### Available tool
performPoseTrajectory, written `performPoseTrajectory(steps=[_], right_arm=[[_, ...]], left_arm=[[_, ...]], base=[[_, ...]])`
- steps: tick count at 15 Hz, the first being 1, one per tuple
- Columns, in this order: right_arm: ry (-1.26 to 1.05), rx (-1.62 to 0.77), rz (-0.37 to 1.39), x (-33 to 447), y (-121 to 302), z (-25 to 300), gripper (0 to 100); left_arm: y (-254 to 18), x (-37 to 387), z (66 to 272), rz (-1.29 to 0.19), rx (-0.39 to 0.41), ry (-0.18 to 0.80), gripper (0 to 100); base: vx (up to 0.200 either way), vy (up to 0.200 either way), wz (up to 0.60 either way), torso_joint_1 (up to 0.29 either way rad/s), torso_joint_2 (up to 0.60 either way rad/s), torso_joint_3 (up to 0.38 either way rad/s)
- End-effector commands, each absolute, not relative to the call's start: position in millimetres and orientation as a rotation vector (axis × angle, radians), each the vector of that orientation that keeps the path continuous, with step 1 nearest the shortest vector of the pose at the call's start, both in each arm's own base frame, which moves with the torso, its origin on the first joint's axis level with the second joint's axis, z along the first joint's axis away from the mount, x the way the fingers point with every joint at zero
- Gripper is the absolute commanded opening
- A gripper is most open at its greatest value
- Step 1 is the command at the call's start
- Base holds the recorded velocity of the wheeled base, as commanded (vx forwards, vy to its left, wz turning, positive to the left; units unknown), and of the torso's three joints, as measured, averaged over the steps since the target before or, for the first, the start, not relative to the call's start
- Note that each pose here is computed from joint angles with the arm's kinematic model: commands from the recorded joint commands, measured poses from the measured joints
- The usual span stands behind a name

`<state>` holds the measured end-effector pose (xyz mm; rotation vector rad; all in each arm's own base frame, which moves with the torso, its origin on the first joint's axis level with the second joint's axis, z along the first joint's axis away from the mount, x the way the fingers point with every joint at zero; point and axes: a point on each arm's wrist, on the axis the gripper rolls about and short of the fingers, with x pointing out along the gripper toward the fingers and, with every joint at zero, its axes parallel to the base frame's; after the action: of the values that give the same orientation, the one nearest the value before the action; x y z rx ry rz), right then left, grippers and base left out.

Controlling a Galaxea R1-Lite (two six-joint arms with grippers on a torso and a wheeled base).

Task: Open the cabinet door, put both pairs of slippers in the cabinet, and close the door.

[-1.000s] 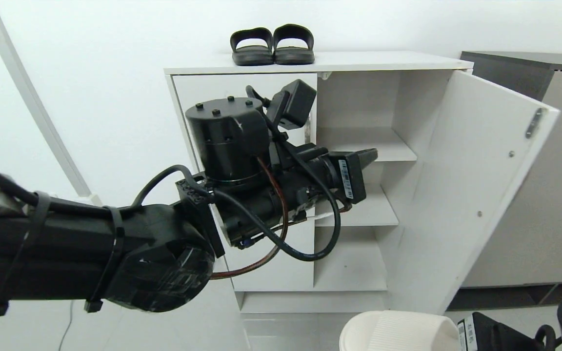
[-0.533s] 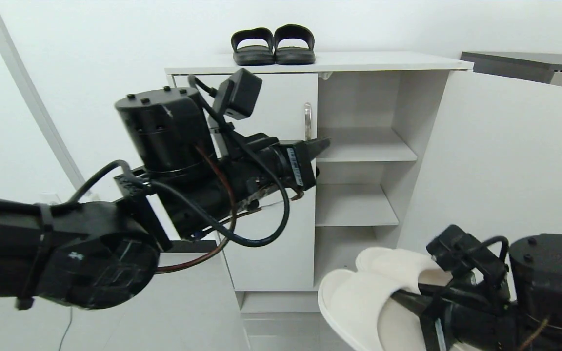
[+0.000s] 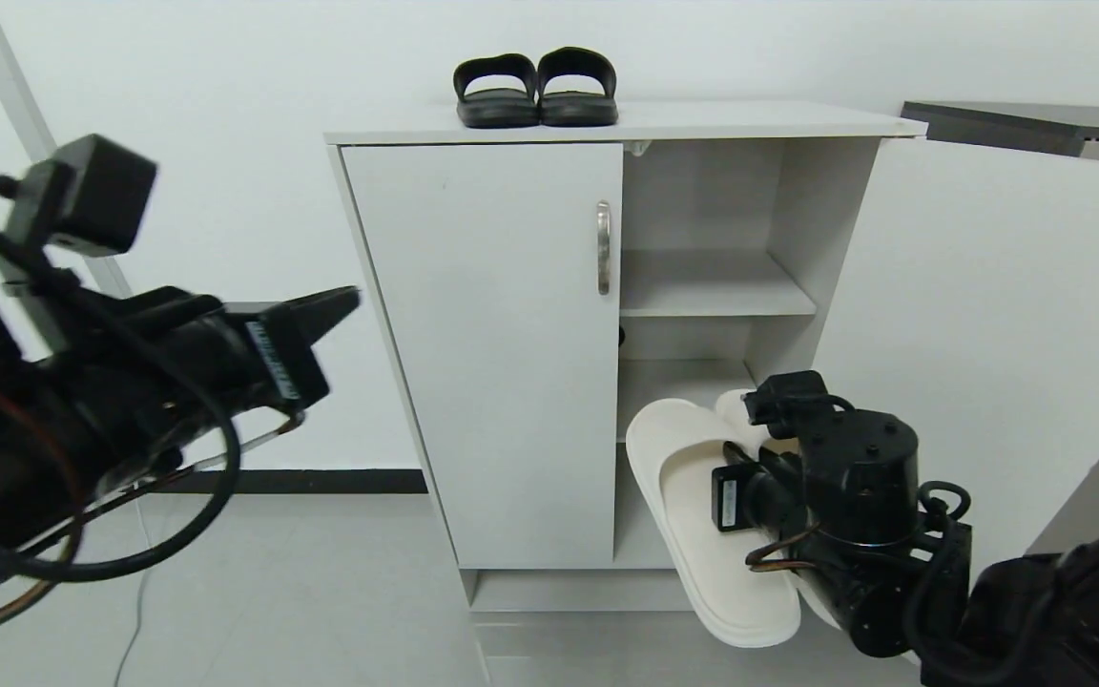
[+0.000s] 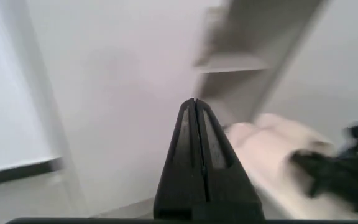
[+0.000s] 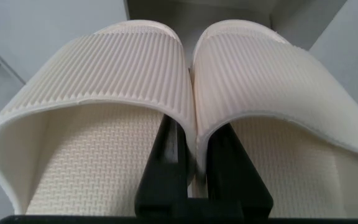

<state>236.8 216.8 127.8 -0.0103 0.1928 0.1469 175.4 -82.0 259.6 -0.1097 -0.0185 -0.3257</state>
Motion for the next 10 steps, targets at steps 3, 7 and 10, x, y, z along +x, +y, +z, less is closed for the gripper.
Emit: performPoseTrajectory(steps=[3,7,10], right_arm=[[0.221,-0.044,0.111,245,224,111,0],[0.223,-0.046,0.106,244,223,110,0],[0.225,-0.048,0.107,244,223,109,0]], left_arm=[[-5,78,216,0.178,-0.046,-0.082,0],[8,22,153,0.379,-0.035,-0.081,0],[6,-7,123,0.35,-0.026,-0.017,0]], base=[[0.0,0.0,0.0,0.0,0.0,0.0],[0.0,0.0,0.0,0.0,0.0,0.0],[0.0,0.0,0.0,0.0,0.0,0.0]])
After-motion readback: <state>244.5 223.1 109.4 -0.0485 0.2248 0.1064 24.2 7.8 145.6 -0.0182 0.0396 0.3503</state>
